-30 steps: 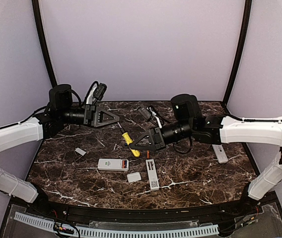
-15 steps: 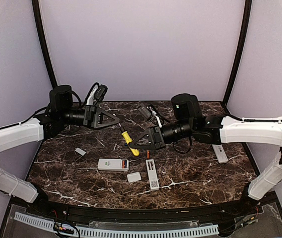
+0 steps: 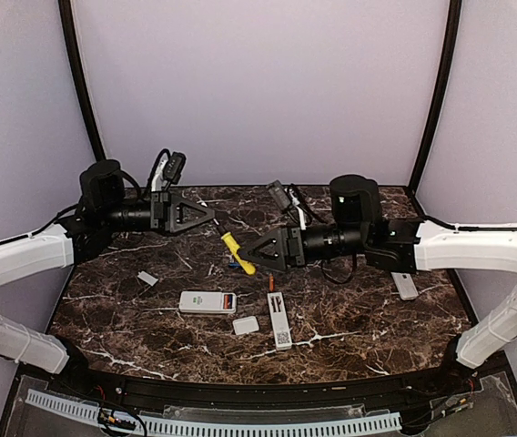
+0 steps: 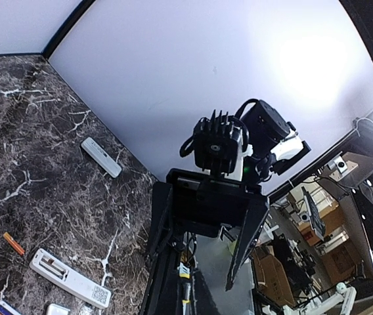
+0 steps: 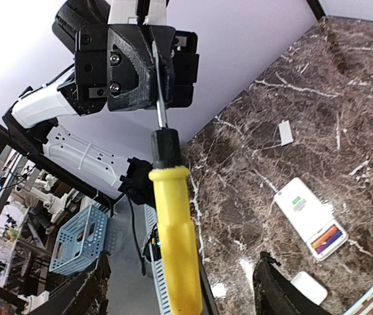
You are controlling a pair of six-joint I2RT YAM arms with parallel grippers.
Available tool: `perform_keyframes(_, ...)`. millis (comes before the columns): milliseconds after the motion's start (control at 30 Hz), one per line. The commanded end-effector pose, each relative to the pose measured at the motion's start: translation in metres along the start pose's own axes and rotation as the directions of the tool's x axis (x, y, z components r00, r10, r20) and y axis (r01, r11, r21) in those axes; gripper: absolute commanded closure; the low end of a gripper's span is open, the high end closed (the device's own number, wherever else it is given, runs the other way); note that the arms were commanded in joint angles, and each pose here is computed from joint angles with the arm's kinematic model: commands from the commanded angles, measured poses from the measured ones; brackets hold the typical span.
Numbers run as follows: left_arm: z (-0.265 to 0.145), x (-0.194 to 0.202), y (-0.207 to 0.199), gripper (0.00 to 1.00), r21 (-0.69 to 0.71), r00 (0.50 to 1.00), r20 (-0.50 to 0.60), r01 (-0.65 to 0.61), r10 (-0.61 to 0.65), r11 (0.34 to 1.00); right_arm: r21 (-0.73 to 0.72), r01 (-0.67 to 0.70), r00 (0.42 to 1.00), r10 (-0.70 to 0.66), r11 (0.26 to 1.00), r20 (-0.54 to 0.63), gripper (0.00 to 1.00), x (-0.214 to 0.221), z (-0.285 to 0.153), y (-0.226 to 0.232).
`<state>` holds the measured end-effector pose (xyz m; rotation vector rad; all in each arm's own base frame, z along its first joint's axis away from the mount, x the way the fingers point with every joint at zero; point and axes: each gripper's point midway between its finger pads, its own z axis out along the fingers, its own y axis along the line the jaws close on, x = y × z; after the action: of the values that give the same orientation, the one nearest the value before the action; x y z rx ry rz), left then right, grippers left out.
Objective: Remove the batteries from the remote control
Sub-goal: Pass from the right arm to the left, then pass from the left arm to the right
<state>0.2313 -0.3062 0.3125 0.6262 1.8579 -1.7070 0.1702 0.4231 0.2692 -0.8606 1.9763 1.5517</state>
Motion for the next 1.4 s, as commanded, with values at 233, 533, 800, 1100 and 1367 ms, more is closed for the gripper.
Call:
perform_keyframes(233,-0.027,-0.041,-0.028,1.00,-0.005,0.952,0.305,-0.038,0.038,0.999,-0.032,-0.040,0.917,0.049,0.999,0.396,0.31,-0.053,-0.011,0.016)
perform_keyframes(533,-0.035,-0.043,-0.031,1.00,-0.014,0.935,0.351,-0.046,0.048,0.999,-0.148,-0.015,0.888,0.082,0.989,0.453,0.44,-0.068,0.000,0.039)
perform_keyframes(800,-0.037,-0.044,-0.031,1.00,-0.005,0.927,0.371,-0.048,0.047,0.999,-0.159,-0.016,0.870,0.092,0.987,0.485,0.54,-0.074,0.001,0.039)
perform_keyframes(1100,-0.039,-0.043,-0.030,1.00,-0.007,0.923,0.381,-0.048,0.047,0.999,-0.180,-0.008,0.860,0.099,0.984,0.501,0.62,-0.080,0.002,0.044)
perform_keyframes(1367,-0.039,-0.041,-0.027,1.00,-0.012,0.923,0.383,-0.047,0.048,0.999,-0.177,-0.010,0.851,0.102,0.984,0.515,0.75,-0.082,0.001,0.044)
